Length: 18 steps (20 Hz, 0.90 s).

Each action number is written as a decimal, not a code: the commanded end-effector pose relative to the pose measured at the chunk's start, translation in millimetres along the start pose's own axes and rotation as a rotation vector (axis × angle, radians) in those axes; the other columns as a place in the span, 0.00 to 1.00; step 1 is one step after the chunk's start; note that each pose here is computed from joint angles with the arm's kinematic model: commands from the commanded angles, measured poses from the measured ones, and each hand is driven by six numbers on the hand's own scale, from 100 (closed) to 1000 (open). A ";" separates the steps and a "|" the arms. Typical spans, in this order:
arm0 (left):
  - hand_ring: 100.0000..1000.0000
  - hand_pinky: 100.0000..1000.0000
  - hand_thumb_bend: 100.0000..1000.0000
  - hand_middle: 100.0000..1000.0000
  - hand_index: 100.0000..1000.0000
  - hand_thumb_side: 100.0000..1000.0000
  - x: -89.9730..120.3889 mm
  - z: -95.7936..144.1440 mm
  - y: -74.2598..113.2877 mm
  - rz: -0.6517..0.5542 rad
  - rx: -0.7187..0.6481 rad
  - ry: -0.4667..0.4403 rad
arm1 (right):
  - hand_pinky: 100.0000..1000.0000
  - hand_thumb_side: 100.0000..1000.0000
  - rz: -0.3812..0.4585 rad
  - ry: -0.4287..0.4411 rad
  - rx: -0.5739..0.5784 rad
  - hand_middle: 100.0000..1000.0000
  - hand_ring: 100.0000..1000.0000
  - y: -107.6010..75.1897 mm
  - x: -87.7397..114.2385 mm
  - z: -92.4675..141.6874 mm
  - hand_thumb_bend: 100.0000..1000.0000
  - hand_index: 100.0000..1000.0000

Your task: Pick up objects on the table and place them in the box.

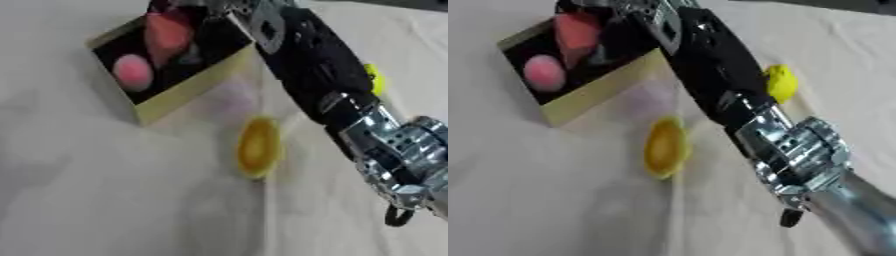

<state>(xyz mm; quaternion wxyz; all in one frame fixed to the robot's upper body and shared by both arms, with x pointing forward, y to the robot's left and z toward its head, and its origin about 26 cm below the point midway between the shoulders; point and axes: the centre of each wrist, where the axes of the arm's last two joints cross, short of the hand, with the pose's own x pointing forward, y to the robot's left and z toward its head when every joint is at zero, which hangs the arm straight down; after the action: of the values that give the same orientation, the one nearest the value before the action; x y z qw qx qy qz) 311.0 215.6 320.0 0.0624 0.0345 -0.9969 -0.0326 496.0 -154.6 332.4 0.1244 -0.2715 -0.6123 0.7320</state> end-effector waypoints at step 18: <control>0.74 0.65 0.50 0.60 0.78 0.47 4.1 -1.3 0.5 -0.006 -0.020 -0.001 | 0.89 0.27 0.070 0.048 -0.103 0.79 0.90 -24.4 -4.5 11.5 0.41 0.88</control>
<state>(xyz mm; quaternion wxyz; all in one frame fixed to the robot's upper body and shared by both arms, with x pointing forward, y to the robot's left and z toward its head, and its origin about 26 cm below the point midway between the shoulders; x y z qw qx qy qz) 311.4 215.4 316.3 0.0736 0.0363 -0.9959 -0.0388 495.5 -156.9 334.5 0.1163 -0.2964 -0.6268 0.7112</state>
